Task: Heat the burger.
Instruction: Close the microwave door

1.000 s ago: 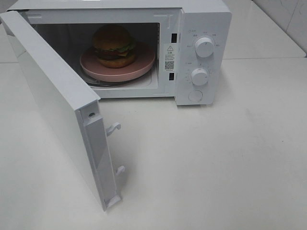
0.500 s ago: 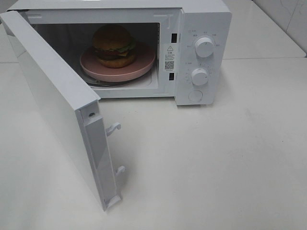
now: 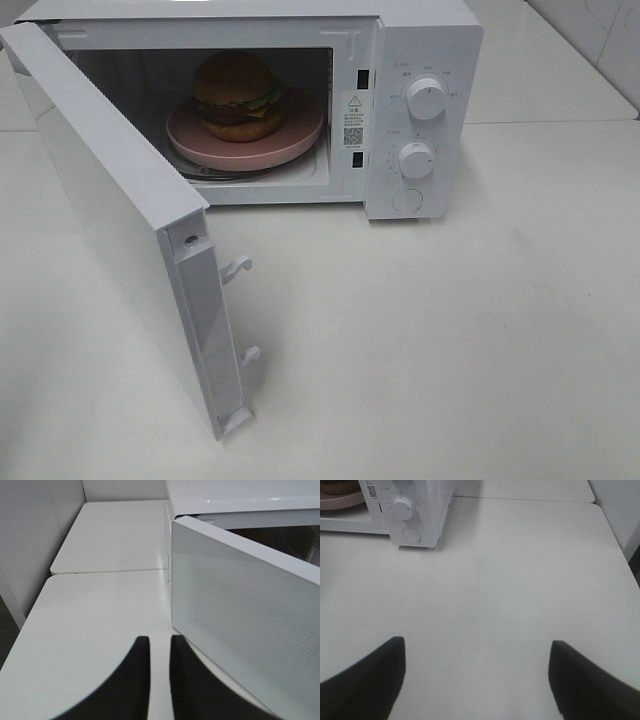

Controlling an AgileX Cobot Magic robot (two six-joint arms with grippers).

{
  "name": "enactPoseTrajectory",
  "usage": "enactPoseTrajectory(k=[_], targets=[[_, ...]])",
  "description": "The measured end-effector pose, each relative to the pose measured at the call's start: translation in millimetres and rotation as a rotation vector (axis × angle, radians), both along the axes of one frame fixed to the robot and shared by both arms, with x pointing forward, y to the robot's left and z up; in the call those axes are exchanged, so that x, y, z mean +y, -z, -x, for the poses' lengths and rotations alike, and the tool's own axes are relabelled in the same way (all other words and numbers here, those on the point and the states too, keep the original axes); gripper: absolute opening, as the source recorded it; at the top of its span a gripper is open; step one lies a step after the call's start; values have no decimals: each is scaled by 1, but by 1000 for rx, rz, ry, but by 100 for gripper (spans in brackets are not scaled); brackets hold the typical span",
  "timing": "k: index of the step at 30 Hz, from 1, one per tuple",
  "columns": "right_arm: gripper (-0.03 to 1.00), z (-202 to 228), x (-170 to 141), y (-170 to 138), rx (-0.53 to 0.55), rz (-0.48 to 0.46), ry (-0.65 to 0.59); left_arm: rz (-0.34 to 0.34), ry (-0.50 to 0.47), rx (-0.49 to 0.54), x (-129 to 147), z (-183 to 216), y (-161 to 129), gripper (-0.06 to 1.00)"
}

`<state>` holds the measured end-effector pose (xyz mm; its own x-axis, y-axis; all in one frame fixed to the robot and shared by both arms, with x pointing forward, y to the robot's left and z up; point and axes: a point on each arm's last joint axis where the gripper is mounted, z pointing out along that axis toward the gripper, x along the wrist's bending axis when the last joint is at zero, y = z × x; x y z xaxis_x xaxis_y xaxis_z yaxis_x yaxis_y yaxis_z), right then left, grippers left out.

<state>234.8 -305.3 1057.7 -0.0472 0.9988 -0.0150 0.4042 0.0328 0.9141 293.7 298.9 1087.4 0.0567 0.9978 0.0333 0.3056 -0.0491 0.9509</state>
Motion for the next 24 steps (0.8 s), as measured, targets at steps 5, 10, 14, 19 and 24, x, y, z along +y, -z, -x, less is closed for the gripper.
enactPoseTrajectory(k=[5, 10, 14, 19, 24], targets=[[76, 0, 0, 0, 0, 0, 0, -8, -2, -3, 0, -16, 0, 0], [76, 0, 0, 0, 0, 0, 0, -7, -1, -50, -1, -36, 10, 0], [76, 0, 0, 0, 0, 0, 0, -5, 1, -102, -2, -54, 26, 0], [76, 0, 0, 0, 0, 0, 0, -5, 3, -147, -3, -69, 44, 0], [76, 0, 0, 0, 0, 0, 0, -2, 5, -181, -4, -86, 59, 0]])
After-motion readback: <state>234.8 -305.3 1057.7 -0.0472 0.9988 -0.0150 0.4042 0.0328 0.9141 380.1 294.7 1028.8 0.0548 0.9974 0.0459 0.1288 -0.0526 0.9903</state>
